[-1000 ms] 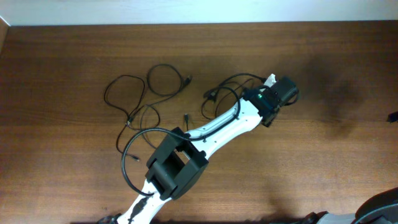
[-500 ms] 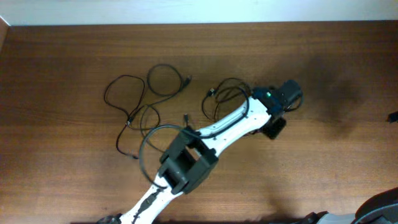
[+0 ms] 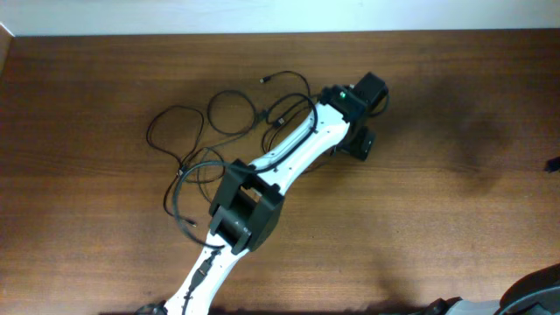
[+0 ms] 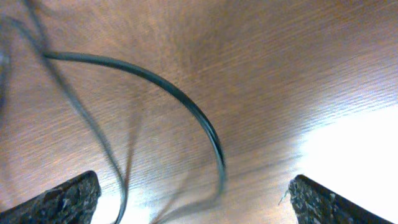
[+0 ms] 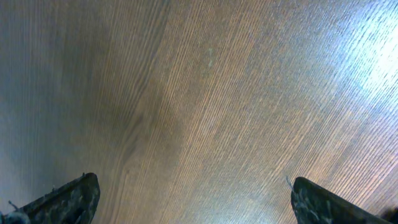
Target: Untangle cables
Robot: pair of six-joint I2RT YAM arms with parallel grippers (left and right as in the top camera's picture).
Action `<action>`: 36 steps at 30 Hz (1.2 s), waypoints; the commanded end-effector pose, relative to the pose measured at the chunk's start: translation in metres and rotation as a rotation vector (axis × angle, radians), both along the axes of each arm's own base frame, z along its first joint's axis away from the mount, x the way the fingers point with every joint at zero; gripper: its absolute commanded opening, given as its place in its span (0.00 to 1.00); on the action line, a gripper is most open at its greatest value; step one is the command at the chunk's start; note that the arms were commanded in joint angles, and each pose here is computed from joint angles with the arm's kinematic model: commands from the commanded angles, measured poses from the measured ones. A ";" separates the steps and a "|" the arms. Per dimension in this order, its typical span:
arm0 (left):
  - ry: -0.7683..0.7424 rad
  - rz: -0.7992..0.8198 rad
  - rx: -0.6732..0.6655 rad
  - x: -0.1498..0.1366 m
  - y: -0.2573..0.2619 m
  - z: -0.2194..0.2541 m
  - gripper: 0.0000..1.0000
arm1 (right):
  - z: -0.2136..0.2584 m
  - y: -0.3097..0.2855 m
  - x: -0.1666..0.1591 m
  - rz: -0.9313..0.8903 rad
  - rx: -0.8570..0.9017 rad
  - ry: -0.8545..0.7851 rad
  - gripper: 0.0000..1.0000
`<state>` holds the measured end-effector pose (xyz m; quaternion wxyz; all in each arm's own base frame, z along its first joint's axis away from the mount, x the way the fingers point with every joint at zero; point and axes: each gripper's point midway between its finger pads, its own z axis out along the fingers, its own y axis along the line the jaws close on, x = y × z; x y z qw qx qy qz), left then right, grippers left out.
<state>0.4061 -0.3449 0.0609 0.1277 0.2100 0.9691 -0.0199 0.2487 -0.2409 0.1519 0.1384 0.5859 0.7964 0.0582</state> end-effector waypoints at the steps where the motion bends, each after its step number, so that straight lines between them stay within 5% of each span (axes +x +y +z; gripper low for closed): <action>1: -0.156 0.003 -0.174 0.003 -0.004 0.128 0.99 | 0.003 -0.002 -0.002 -0.005 -0.013 0.000 0.98; 5: -0.187 0.029 -0.161 -0.004 0.020 0.162 0.99 | 0.003 -0.002 -0.002 -0.005 -0.014 0.000 0.98; 36: -0.187 0.026 -0.161 -0.005 0.018 0.161 0.99 | 0.010 -0.001 -0.002 -0.005 -0.031 -0.015 0.98</action>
